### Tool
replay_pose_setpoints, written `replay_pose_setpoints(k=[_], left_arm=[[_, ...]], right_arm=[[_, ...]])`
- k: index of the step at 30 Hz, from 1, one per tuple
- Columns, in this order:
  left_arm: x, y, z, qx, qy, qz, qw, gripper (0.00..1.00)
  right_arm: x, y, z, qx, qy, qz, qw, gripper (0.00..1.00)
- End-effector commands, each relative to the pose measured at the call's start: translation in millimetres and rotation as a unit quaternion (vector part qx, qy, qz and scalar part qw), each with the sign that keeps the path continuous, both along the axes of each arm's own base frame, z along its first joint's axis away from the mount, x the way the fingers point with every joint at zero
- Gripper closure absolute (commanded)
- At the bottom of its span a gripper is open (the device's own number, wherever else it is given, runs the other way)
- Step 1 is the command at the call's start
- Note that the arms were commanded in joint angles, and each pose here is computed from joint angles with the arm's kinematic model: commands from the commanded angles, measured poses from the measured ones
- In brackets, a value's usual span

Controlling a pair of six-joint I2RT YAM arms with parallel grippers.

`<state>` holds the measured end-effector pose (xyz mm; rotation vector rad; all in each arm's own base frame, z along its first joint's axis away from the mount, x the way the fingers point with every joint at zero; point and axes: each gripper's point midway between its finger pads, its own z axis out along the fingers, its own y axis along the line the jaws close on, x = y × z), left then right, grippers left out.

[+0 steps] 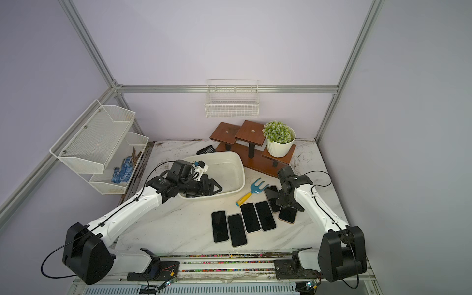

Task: Take the phone out of the storage box
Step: Pick up the phone from the storage box.

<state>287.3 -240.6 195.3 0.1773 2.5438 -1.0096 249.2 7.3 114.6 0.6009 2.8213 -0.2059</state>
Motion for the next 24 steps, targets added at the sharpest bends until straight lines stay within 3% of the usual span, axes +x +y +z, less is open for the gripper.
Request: replay_pose_setpoints(k=[1, 5, 10, 16, 24], left_arm=[[-5, 1, 9, 0.004, -0.026, -0.016, 1.0, 0.0], [-8, 14, -1, 0.037, -0.016, -0.001, 0.999, 0.0], [-22, 26, -14, 0.05, 0.009, 0.013, 0.999, 0.0], [-48, 18, -14, -0.018, 0.029, -0.004, 0.999, 0.0], [-84, -2, -1, -0.081, 0.008, -0.048, 0.996, 0.05]], right_arm=[[18, 9, 12, 0.032, -0.044, -0.005, 0.998, 0.41], [15, 28, 11, 0.064, -0.034, 0.016, 0.997, 0.42], [2, 96, 10, 0.119, -0.03, 0.086, 0.989, 0.42], [-18, 179, 15, 0.196, -0.034, 0.133, 0.971, 0.43], [-12, 257, 51, 0.251, -0.06, 0.154, 0.954, 0.43]])
